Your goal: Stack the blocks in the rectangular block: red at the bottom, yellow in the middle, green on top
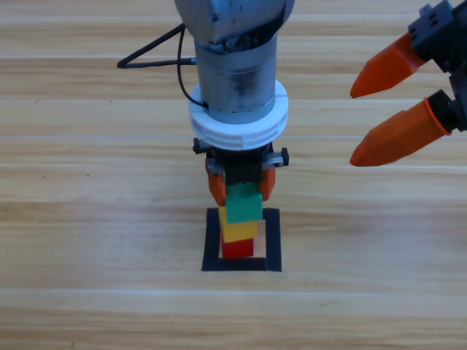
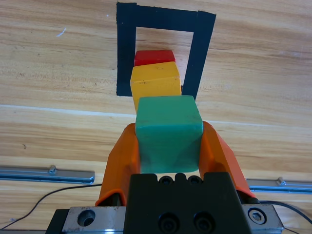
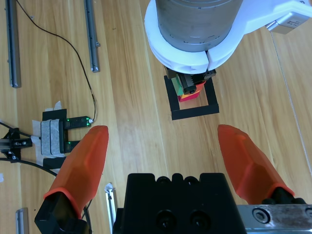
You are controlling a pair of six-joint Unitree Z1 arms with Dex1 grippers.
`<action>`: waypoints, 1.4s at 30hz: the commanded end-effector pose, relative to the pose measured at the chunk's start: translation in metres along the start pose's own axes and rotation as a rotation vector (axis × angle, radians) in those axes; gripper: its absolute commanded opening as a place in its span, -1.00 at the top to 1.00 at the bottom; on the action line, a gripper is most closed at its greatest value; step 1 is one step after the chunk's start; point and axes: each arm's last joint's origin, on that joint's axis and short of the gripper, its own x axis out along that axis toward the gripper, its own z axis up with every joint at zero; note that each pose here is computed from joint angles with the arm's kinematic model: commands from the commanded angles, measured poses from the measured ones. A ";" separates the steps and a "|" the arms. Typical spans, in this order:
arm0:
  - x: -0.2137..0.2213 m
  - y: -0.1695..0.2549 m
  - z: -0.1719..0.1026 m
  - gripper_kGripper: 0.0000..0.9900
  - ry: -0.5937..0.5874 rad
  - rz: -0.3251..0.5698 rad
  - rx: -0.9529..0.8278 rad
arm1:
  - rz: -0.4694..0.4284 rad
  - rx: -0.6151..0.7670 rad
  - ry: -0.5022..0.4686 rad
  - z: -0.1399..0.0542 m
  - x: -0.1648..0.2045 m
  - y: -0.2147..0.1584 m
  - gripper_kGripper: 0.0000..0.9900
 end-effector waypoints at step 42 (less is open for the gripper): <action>0.027 -0.004 -0.001 -1.00 0.011 0.080 0.024 | 0.039 0.004 0.045 -0.004 0.014 0.004 -0.99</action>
